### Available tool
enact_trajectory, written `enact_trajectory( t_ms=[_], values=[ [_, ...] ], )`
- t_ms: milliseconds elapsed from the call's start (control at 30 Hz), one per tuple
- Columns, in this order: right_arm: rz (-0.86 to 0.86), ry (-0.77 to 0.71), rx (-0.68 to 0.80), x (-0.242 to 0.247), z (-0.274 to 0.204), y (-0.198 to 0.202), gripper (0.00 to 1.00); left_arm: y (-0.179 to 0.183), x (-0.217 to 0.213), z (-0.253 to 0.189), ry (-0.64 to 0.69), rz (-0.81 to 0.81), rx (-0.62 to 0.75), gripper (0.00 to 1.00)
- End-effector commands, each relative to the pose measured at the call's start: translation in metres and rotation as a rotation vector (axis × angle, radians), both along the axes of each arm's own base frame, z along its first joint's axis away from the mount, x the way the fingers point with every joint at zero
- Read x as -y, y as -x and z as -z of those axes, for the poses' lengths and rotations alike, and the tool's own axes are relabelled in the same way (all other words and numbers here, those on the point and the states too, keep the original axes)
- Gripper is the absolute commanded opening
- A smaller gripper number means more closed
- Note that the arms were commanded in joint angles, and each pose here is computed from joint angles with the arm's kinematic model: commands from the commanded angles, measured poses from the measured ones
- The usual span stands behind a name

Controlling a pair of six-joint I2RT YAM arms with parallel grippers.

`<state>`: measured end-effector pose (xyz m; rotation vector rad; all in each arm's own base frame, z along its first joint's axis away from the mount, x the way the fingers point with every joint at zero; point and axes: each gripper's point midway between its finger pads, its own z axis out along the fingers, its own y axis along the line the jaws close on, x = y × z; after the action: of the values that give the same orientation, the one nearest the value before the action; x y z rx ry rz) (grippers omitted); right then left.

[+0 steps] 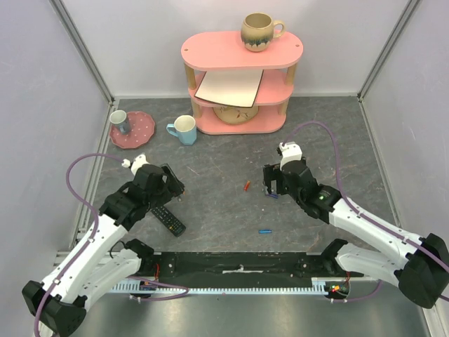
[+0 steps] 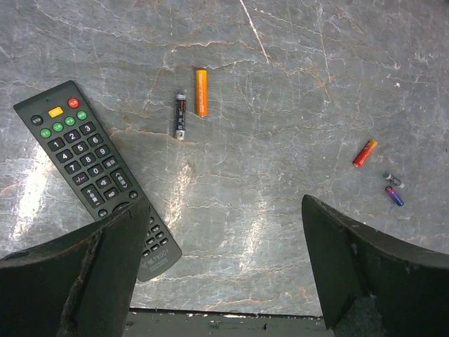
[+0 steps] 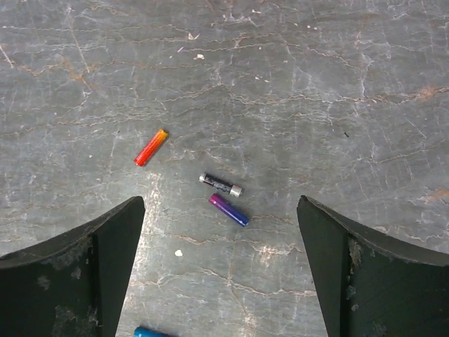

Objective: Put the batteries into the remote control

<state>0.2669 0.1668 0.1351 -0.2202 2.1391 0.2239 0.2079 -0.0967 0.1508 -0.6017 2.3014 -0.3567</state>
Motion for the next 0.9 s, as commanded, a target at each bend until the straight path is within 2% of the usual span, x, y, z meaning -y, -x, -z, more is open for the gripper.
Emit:
enact_trajectory(
  t_ms=[0, 200, 300, 433, 500, 533, 600, 867],
  values=[
    [-0.014, -0.024, 0.083, -0.012, -0.033, -0.010, 0.98, -0.001, -0.007, 0.000, -0.001, -0.049, 0.025, 0.94],
    [-0.022, -0.034, 0.095, -0.020, -0.046, -0.013, 0.98, 0.006, -0.009, 0.012, 0.017, -0.081, -0.006, 0.93],
    [0.040, -0.052, 0.089, -0.016, -0.044, -0.016, 0.98, 0.011, -0.012, 0.027, 0.010, -0.112, -0.060, 0.95],
    [0.034, -0.102, 0.080, -0.021, -0.036, -0.012, 0.98, 0.022, -0.010, 0.047, 0.076, -0.186, -0.119, 0.95],
    [0.003, -0.108, 0.062, -0.025, -0.033, -0.008, 0.98, 0.029, -0.009, 0.063, 0.111, -0.214, -0.154, 0.92],
    [-0.033, -0.114, 0.047, -0.030, -0.031, -0.005, 0.98, 0.031, -0.008, 0.065, 0.145, -0.251, -0.160, 0.87],
    [-0.052, -0.108, 0.028, -0.033, -0.028, -0.002, 0.98, 0.038, -0.013, 0.075, 0.145, -0.296, -0.195, 0.84],
    [-0.105, -0.132, -0.001, -0.042, -0.024, 0.005, 0.98, 0.035, -0.028, 0.078, 0.103, -0.438, -0.219, 0.83]
  ],
)
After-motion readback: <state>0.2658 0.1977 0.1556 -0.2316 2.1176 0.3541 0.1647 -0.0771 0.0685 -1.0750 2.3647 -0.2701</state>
